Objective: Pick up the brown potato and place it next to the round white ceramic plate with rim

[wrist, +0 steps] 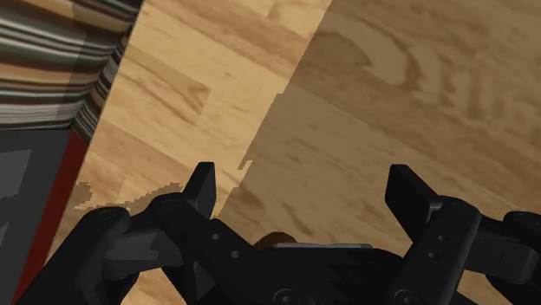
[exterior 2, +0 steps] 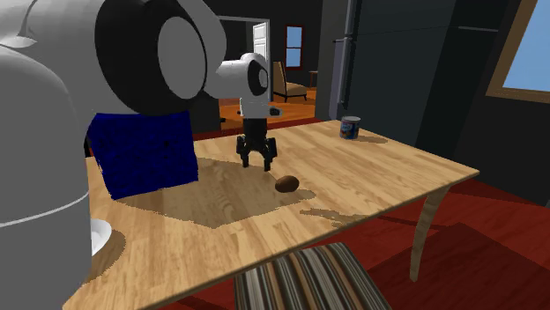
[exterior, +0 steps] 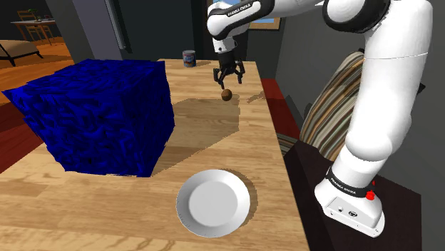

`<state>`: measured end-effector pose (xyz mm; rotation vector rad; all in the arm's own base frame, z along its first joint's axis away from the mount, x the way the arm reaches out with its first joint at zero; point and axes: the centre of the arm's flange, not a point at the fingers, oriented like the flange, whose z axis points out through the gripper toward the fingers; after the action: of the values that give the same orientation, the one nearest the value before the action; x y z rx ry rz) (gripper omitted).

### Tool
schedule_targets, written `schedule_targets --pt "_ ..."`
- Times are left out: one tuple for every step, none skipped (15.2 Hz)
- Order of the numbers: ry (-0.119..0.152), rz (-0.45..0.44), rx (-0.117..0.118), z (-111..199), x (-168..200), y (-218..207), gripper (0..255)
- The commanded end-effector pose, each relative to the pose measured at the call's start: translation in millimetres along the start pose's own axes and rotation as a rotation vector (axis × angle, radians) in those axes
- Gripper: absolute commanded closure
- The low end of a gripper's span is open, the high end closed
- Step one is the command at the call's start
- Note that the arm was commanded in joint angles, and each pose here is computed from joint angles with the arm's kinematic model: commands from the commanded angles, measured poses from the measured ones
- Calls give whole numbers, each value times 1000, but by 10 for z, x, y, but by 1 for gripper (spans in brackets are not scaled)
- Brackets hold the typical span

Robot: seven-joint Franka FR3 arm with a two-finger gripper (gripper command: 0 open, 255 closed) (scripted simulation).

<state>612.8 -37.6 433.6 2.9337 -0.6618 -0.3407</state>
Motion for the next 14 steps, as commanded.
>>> schedule_targets --pt "-9 41 -7 61 289 -32 0" --pt "-14 61 -10 99 423 -32 0" --pt "-18 81 -13 137 556 -28 0" --pt "-23 101 -16 176 689 -22 0" --pt "-27 121 -19 216 822 -13 0" --pt "-32 141 -22 256 955 -1 0" --pt "-36 161 -25 297 1087 14 0" --pt "-41 181 -28 338 1218 31 0" --pt "-45 201 -31 380 1349 51 0" --pt "-50 221 -34 423 1479 74 0" --pt "-54 242 -38 465 1609 99 0" --pt "-56 247 -38 477 1644 107 0" --pt "-56 247 -38 529 1641 108 0" --pt "-56 247 -38 582 1638 110 0"
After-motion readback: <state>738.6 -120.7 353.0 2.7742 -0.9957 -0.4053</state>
